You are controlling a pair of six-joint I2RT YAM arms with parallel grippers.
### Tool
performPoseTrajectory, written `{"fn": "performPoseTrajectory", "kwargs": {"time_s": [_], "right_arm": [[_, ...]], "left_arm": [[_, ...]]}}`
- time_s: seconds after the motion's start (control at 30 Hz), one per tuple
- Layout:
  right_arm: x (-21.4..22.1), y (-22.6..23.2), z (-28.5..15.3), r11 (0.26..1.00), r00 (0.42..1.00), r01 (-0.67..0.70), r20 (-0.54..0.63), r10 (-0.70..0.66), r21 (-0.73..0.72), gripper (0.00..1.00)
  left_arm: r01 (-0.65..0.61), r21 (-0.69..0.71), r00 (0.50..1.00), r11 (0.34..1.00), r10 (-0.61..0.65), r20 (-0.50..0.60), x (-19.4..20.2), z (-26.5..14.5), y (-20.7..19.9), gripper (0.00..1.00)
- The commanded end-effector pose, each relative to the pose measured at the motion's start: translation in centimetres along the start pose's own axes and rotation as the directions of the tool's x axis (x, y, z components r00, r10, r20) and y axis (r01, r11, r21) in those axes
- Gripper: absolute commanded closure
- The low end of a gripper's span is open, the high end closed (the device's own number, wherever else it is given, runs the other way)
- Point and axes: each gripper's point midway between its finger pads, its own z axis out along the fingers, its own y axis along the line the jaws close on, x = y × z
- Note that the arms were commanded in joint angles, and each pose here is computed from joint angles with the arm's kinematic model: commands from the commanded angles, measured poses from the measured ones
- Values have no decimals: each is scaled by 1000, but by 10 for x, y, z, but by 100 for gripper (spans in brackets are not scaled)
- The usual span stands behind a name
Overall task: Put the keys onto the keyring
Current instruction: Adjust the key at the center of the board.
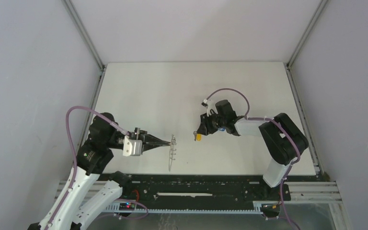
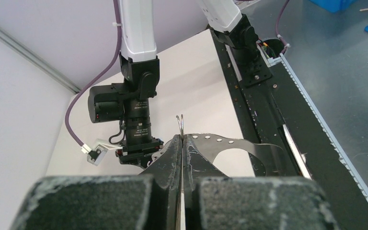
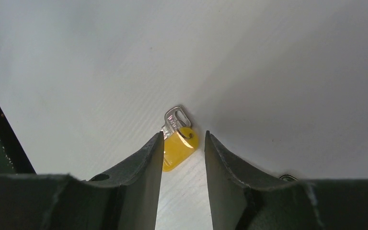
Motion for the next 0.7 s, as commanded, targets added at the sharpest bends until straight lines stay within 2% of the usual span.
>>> {"fn": "performPoseTrajectory", "kwargs": {"time_s": [0.0, 0.53, 0.67], "right_arm": [[-13, -1, 6, 999, 999, 45, 29, -45, 2, 55], [-13, -7, 13, 997, 997, 70, 28, -70, 13, 60], [-10, -7, 15, 998, 998, 67, 17, -67, 4, 64]], "left_arm": [[-20, 6, 1000, 1000, 19, 23, -9, -1, 0, 100], [-15, 6, 1000, 1000, 15, 24, -12, -1, 0, 100], [-16, 4, 1000, 1000, 16, 24, -13, -1, 1, 100]]}}
